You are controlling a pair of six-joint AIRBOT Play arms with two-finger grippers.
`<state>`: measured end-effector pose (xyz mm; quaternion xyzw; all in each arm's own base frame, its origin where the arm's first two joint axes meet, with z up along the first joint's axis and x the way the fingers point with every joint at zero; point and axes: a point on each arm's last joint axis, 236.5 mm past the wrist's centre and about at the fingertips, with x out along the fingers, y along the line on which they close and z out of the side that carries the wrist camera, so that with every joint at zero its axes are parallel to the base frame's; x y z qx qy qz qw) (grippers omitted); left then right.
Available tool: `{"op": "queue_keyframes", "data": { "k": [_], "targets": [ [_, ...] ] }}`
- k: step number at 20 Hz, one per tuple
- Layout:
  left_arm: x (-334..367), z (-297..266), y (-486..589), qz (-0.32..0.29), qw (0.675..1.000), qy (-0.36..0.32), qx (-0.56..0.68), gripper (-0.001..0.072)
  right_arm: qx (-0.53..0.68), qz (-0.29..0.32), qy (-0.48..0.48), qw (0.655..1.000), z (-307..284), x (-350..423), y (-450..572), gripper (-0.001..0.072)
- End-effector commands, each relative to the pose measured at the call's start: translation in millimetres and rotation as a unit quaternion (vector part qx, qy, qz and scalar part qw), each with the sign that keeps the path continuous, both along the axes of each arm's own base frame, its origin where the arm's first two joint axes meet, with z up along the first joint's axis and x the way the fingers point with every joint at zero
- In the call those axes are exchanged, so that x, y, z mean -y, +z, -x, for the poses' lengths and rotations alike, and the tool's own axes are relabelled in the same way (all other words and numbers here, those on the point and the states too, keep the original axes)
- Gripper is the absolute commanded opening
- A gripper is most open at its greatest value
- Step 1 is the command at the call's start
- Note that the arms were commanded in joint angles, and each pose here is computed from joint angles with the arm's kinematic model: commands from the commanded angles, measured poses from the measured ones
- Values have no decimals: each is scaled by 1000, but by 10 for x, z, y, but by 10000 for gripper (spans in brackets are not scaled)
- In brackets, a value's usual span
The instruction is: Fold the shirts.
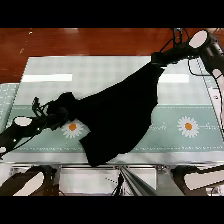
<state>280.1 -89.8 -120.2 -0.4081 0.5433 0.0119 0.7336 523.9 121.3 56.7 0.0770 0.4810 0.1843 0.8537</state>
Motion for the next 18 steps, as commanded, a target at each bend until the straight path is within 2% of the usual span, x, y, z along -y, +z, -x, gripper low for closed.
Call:
{"op": "queue_keyframes", "data": {
  "k": [1,4,6,10,11,12,15,16,17,18],
  "targets": [
    [59,48,-58,-6,1000,-15,-7,384,0,0,1,1000,0,-5,2,17],
    [101,92,-56,1,1000,-23,-14,389,0,0,0,1000,1,-5,2,17],
    [156,143,-52,5,999,-42,-16,524,0,0,1,1000,2,-6,2,17],
    [197,131,-28,7,999,-50,-11,534,-1,-1,0,1000,3,-7,2,17],
    [233,86,17,14,998,-55,3,582,-1,-1,0,1000,3,-7,2,17],
    [273,29,76,24,998,-55,16,599,-1,-1,0,1000,4,-7,1,17],
    [322,-138,216,39,997,-51,47,597,-2,-3,-2,1000,4,-8,1,17],
    [325,-156,216,40,997,-51,46,555,-3,-3,-3,1000,4,-8,1,17],
    [329,-165,197,42,997,-49,42,399,-3,-3,-3,1000,5,-9,2,17],
    [340,-166,168,50,997,-41,35,307,-3,-4,-3,1000,4,-13,4,17]
  ]
}}
